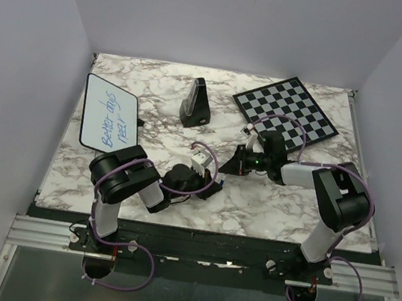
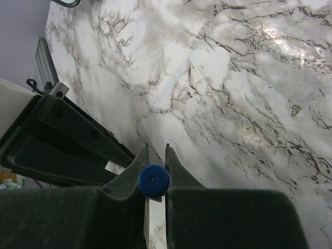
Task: Write a sentence on the whiteboard
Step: Close the whiteboard marker at the center of the board.
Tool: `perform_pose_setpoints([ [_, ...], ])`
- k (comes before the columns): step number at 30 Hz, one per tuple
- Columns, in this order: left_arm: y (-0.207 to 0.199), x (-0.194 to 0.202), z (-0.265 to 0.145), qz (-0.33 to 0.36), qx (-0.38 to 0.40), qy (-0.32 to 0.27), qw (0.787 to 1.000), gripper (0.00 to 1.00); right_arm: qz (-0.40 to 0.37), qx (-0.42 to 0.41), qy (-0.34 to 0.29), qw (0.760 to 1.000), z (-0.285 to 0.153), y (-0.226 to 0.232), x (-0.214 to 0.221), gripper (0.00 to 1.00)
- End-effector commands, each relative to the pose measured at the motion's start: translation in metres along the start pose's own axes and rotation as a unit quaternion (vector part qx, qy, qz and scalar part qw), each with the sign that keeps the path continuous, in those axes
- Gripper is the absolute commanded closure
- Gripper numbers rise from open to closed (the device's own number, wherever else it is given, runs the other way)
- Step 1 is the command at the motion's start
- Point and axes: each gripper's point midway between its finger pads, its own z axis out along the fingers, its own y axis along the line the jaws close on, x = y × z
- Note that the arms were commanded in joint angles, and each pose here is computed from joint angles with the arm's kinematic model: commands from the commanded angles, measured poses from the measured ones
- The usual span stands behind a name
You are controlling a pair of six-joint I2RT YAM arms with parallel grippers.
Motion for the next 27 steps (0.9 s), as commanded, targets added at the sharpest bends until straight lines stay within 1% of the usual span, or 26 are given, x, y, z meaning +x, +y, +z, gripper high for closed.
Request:
perform_pose_setpoints([
  [1, 0.015, 0.011, -0.002, -0.014, -0.029, 0.010, 0.999, 0.90, -0.011, 0.005, 0.014, 1.000, 0.008, -0.001, 0.007, 1.00],
  [5, 0.027, 0.010, -0.003, -0.019, -0.065, 0.004, 0.998, 0.92, -0.021, 0.011, 0.027, 0.999, 0.011, 0.000, 0.020, 0.99],
  [9, 0.041, 0.012, -0.003, -0.025, -0.106, 0.012, 0.994, 0.95, -0.050, 0.022, 0.025, 0.998, 0.011, 0.002, 0.026, 0.99],
  [13, 0.051, 0.010, -0.006, -0.028, -0.138, 0.004, 0.990, 0.98, -0.072, 0.023, 0.032, 0.997, 0.012, 0.007, 0.032, 0.99],
  [20, 0.067, 0.002, -0.015, -0.010, -0.183, -0.017, 0.983, 1.00, -0.061, 0.023, 0.072, 0.995, 0.020, 0.007, 0.062, 0.99],
  [27, 0.074, -0.006, -0.011, -0.006, -0.200, -0.041, 0.979, 1.00, -0.035, 0.020, 0.109, 0.993, 0.030, 0.010, 0.088, 0.99],
])
